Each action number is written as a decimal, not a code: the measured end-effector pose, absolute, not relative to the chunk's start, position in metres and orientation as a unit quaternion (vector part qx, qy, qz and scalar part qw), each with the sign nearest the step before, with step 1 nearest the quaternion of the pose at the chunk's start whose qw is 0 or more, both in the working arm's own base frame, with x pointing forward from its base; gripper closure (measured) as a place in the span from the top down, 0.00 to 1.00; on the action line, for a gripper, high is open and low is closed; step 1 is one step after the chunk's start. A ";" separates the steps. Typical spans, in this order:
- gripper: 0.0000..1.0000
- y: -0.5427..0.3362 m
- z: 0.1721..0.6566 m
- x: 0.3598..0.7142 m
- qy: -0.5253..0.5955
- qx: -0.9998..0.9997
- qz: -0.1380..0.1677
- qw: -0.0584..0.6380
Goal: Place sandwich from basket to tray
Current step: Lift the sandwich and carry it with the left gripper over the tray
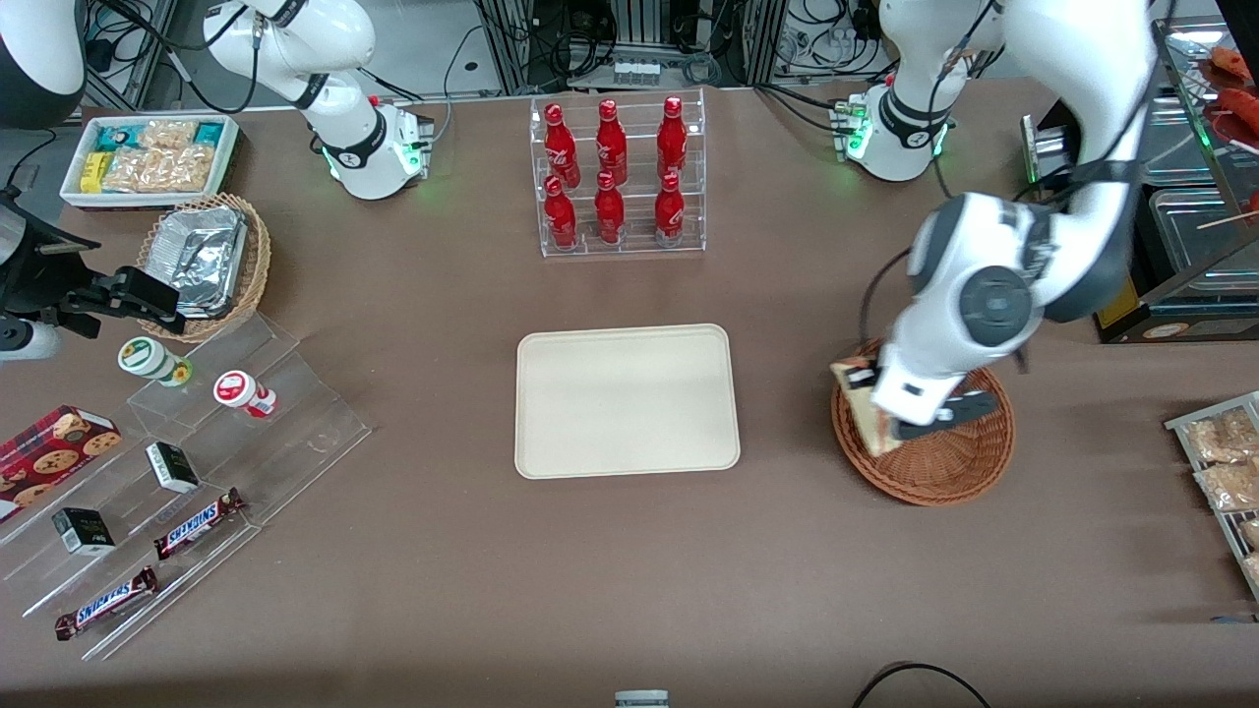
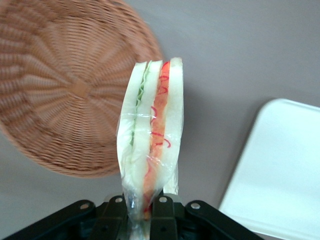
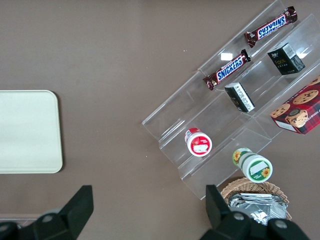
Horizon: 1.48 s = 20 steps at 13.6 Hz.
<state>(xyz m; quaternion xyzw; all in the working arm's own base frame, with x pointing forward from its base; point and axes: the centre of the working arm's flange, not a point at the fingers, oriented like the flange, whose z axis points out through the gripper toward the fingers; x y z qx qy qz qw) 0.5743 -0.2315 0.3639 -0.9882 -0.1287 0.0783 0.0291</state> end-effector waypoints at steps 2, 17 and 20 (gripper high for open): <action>0.15 -0.294 0.349 0.570 -0.107 -0.991 0.079 0.027; 0.15 -0.532 0.272 0.514 -0.102 -0.993 0.052 0.017; 0.15 -0.532 0.263 0.516 -0.105 -0.993 0.054 0.020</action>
